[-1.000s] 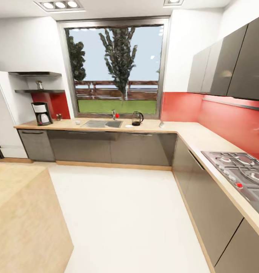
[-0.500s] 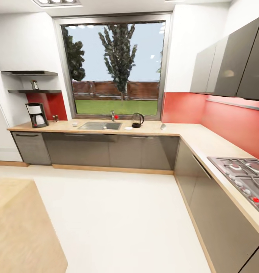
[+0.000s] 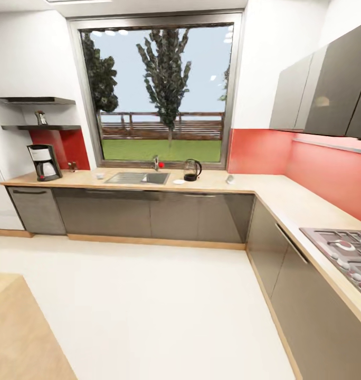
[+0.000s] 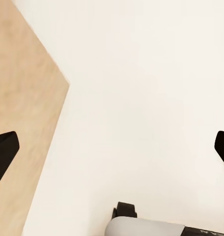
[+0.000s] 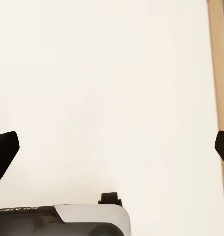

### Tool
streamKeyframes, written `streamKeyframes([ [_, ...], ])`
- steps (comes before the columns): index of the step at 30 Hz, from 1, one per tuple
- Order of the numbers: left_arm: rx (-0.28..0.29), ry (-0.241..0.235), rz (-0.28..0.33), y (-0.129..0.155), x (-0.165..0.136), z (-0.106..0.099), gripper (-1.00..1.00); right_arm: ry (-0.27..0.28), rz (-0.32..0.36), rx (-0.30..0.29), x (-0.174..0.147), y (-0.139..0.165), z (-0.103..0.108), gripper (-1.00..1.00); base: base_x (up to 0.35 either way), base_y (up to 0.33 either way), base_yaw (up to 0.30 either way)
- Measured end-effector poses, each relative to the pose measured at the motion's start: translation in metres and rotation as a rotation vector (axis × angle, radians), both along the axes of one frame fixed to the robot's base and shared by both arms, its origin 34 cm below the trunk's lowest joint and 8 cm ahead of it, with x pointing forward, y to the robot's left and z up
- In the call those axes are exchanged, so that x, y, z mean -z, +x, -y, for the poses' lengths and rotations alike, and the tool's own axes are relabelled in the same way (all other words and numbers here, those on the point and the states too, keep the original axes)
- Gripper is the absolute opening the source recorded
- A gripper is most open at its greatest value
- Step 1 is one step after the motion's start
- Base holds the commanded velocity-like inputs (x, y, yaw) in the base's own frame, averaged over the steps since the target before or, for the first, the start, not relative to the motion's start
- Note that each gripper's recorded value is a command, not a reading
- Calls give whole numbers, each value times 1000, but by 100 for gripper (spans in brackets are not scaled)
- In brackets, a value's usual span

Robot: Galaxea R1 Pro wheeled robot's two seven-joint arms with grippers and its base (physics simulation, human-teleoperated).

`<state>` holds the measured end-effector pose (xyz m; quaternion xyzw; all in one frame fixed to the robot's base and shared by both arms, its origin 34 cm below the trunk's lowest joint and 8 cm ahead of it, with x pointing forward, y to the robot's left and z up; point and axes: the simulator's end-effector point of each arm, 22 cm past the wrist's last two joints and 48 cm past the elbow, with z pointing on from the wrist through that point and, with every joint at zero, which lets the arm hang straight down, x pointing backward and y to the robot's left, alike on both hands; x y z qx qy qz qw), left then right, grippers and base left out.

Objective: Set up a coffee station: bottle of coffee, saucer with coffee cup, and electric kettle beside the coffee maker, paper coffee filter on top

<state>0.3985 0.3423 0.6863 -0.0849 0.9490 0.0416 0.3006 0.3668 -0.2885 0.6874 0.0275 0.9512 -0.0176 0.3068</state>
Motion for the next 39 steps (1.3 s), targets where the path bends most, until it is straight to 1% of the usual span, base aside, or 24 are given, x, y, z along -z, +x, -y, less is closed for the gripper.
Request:
streamKeyframes([
  [20,0,4,1,1,-1,-3,100,0,1,1,0,1,0,100,336,0,-1],
  [28,0,5,1,0,-1,-3,100,-1,0,-1,0,0,0,100,336,0,-111],
  [39,0,5,1,0,-1,-3,100,0,0,-1,0,0,0,100,336,0,-13],
])
